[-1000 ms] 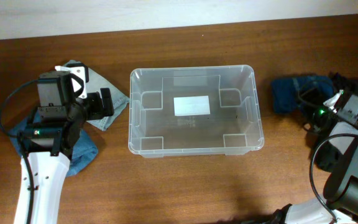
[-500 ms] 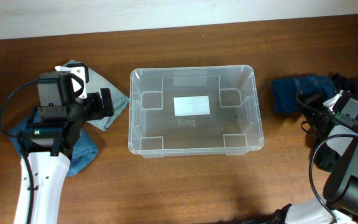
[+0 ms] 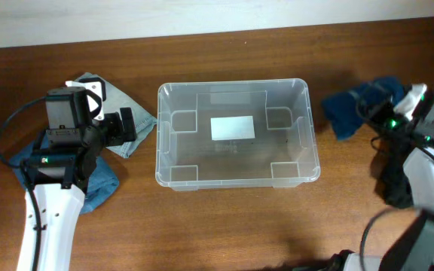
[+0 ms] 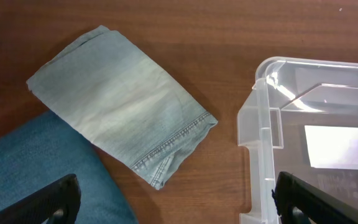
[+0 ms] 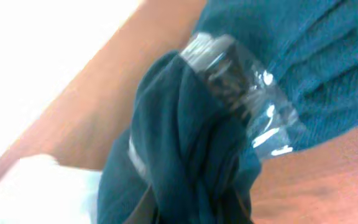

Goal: Pack container
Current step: 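Carry the teal garment into the bin's left side and release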

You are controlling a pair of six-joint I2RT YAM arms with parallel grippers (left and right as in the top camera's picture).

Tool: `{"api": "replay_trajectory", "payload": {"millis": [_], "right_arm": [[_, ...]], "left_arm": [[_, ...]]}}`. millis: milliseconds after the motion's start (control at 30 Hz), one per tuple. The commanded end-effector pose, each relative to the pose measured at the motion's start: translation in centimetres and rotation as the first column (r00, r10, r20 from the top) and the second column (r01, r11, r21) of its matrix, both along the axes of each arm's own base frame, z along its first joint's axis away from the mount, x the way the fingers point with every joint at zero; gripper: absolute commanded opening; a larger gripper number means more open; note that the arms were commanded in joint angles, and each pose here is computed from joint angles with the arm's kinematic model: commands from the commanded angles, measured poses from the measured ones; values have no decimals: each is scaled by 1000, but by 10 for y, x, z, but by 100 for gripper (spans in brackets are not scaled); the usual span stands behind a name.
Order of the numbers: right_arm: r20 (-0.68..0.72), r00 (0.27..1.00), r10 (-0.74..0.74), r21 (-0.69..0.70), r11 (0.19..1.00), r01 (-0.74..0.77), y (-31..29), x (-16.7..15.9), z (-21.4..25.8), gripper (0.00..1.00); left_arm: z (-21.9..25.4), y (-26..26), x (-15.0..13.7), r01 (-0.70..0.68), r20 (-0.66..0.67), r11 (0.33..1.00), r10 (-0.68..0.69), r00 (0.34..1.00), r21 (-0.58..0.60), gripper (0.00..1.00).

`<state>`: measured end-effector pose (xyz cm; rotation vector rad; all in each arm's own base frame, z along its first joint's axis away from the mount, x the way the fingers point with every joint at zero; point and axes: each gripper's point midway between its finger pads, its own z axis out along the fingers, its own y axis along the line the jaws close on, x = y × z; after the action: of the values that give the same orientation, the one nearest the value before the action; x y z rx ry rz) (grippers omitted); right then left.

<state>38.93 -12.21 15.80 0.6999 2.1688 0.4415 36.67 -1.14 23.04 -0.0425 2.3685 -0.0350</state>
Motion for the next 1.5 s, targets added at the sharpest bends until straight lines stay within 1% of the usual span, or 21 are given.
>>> {"api": "replay_trajectory", "payload": {"millis": [0, 67, 133, 167, 233, 333, 400, 467, 600, 667, 733, 800, 1033, 1067, 1133, 1233, 1333, 1400, 1467], "right_arm": [[140, 966, 218, -227, 957, -183, 43, 5, 101, 8], [129, 938, 320, -259, 924, -280, 81, -4, 127, 7], [124, 913, 390, -278, 896, -345, 112, -12, 142, 7], [124, 904, 409, -281, 888, -364, 121, -14, 145, 8], [124, 858, 499, -286, 846, -451, 161, -20, 149, 8], [90, 790, 607, -266, 779, -568, 210, -30, 140, 7], [51, 739, 672, -223, 729, -648, 245, -39, 126, 7], [-13, 719, 695, -151, 709, -688, 280, -46, 105, 7], [-146, 669, 729, -100, 662, -743, 332, -56, 59, 4], [-187, 625, 758, -86, 622, -779, 354, -61, 40, 4], [-235, 580, 780, -45, 587, -808, 384, -66, 10, 4], [-250, 549, 798, -35, 559, -829, 404, -62, -13, 4], [-270, 522, 809, -16, 538, -843, 420, -53, -48, 4], [-278, 520, 808, -12, 538, -843, 420, -54, -50, 27], [-287, 518, 806, -9, 538, -843, 419, -54, -53, 99], [-308, 526, 792, -29, 545, -838, 413, -53, -56, 99], [-344, 568, 748, -75, 581, -811, 395, -47, -56, 99], [-339, 594, 730, -101, 600, -794, 386, -43, -45, 99], [-307, 620, 722, -166, 601, -782, 376, -36, -22, 98]], "left_arm": [[9, 2, 3, 3, 21, 1000, -4, 1000, 20, 100], [9, 2, 3, 3, 21, 1000, -4, 1000, 20, 99], [9, 2, 3, 3, 21, 1000, -4, 1000, 20, 99], [9, 2, 3, 3, 21, 1000, -4, 1000, 20, 99], [8, 2, 2, 3, 16, 1000, -4, 1000, 20, 99], [7, 2, 1, 3, 7, 1000, -4, 1000, 21, 99], [6, 2, 0, 4, 1, 1000, -4, 1000, 21, 99], [5, 2, -1, 4, -4, 1000, -4, 1000, 21, 99], [5, 2, -1, 4, -5, 1000, -4, 1000, 21, 99], [5, 2, -1, 4, -5, 1000, -4, 1000, 21, 99], [5, 2, -1, 4, -5, 1000, -4, 1000, 21, 99], [5, 2, -1, 3, -5, 1000, -3, 1000, 21, 99], [5, 2, -1, 4, -5, 1000, -4, 1000, 21, 99], [5, 2, -1, 4, -5, 1000, -4, 1000, 21, 99], [5, 2, -1, 4, -4, 1000, -4, 1000, 21, 99], [5, 2, -1, 4, -5, 1000, -4, 1000, 21, 99], [5, 2, -1, 4, -5, 1000, -4, 1000, 21, 100], [5, 2, -1, 4, -5, 1000, -4, 1000, 21, 99], [5, 2, -1, 4, -5, 1000, -4, 1000, 21, 99]]}}
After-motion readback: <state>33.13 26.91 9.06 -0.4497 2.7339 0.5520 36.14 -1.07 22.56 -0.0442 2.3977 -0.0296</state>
